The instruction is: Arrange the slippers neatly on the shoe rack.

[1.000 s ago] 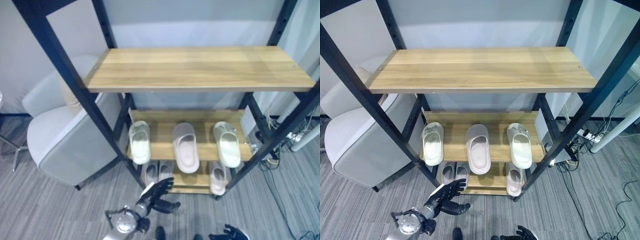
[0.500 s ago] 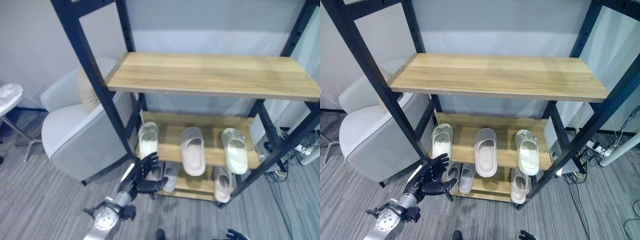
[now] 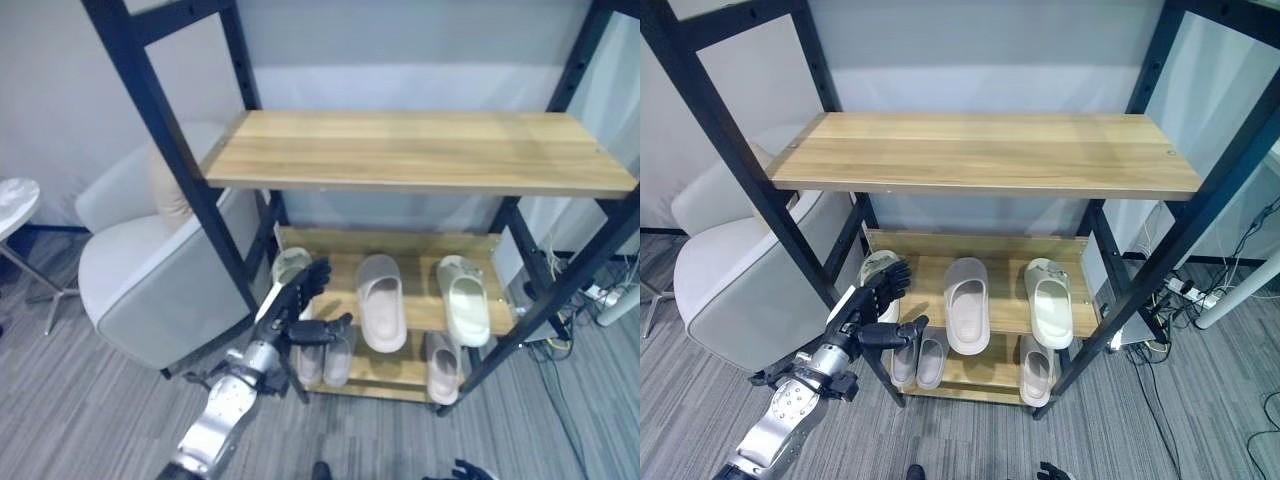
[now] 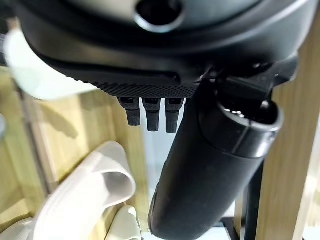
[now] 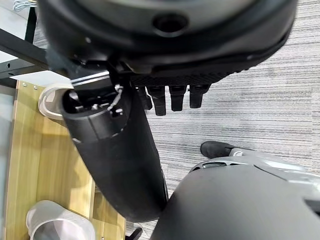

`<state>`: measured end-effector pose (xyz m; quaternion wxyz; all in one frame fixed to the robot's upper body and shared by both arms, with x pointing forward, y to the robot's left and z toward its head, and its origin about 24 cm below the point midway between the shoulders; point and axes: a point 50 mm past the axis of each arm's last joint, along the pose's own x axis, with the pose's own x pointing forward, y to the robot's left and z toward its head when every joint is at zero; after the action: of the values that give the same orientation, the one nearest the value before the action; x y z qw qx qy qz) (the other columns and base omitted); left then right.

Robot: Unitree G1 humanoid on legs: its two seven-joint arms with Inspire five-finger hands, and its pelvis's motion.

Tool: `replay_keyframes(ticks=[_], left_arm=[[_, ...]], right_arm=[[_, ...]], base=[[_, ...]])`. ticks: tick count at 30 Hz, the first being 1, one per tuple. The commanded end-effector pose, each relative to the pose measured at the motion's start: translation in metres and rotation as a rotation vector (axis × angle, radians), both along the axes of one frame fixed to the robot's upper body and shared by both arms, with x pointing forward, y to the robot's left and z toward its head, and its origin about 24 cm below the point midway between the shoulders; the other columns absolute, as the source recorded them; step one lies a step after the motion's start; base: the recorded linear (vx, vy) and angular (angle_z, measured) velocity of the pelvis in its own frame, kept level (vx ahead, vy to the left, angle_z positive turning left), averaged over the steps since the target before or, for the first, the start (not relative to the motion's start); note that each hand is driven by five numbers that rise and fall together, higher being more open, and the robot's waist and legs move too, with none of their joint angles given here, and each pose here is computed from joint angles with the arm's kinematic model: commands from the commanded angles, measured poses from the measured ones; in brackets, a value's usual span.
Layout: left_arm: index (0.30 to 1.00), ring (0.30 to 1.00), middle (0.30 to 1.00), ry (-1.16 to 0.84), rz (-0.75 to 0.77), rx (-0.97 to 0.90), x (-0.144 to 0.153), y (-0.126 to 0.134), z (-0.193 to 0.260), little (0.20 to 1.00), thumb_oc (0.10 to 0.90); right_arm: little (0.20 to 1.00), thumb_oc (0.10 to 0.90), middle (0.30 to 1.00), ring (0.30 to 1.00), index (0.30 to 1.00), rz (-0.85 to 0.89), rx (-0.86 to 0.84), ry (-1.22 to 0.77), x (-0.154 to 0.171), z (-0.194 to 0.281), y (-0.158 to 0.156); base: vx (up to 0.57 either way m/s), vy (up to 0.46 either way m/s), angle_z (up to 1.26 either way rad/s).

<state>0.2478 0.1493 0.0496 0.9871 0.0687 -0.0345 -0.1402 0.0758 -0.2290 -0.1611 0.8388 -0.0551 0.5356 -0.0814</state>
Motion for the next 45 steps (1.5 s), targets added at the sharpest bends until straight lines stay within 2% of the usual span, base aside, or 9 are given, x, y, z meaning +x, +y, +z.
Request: replay_keyframes(ticks=[1,6,20,30,31,32,40,45], left_arm=[[0.9,0.9,0.9,-0.38,0.014,0.014,0.034,-0.019,0.067,0.9,0.8],[0.9,0.9,0.9,-0.479,0.081,0.167,0.057,-0.023,0.082,0.9,0.8],[0.9,0.9,0.9,-0.595,0.204,0.269,0.092,-0.026,0.115,0.9,0.8],[0.9,0.9,0.9,-0.553,0.282,0.305,0.107,-0.011,0.115,0.9,0.8],[0.742,0.742,0.742,-0.553,0.282,0.305,0.107,-0.011,0.115,0.742,0.695],[0.3,0.3,0.3,-0.541,0.293,0.309,0.11,-0.009,0.115,0.3,0.4],[0.3,0.3,0.3,-0.521,0.304,0.267,0.109,-0.005,0.112,0.3,0.4],[0.3,0.3,0.3,-0.546,0.267,0.199,0.098,-0.011,0.113,0.3,0.4]], right_arm=[[0.9,0.8,0.9,0.9,0.9,0.103,-0.052,-0.063,0.022,0.009,-0.01],[0.9,0.8,0.9,0.9,0.9,0.122,-0.062,-0.08,0.025,0.011,-0.011],[0.9,0.8,0.9,0.9,0.9,0.147,-0.08,-0.171,0.054,0.02,-0.011],[0.9,0.8,0.9,0.9,0.9,0.146,-0.073,-0.236,0.073,0.027,-0.006],[0.9,0.8,0.9,0.9,0.9,0.146,-0.073,-0.236,0.073,0.027,-0.006],[0.9,0.8,0.9,0.9,0.9,0.147,-0.071,-0.25,0.076,0.029,-0.006],[0.9,0.8,0.9,0.9,0.9,0.141,-0.068,-0.261,0.074,0.028,-0.004],[0.9,0.8,0.9,0.9,0.9,0.135,-0.06,-0.251,0.069,0.026,-0.002]], base=[[0.01,0.003,-0.08],[0.0,0.007,-0.2],[-0.06,0.006,-0.19],[-0.03,0.017,-0.17],[-0.01,0.011,-0.03],[0.0,0.0,0.0],[0.0,0.003,-0.01],[0.0,0.0,0.0]])
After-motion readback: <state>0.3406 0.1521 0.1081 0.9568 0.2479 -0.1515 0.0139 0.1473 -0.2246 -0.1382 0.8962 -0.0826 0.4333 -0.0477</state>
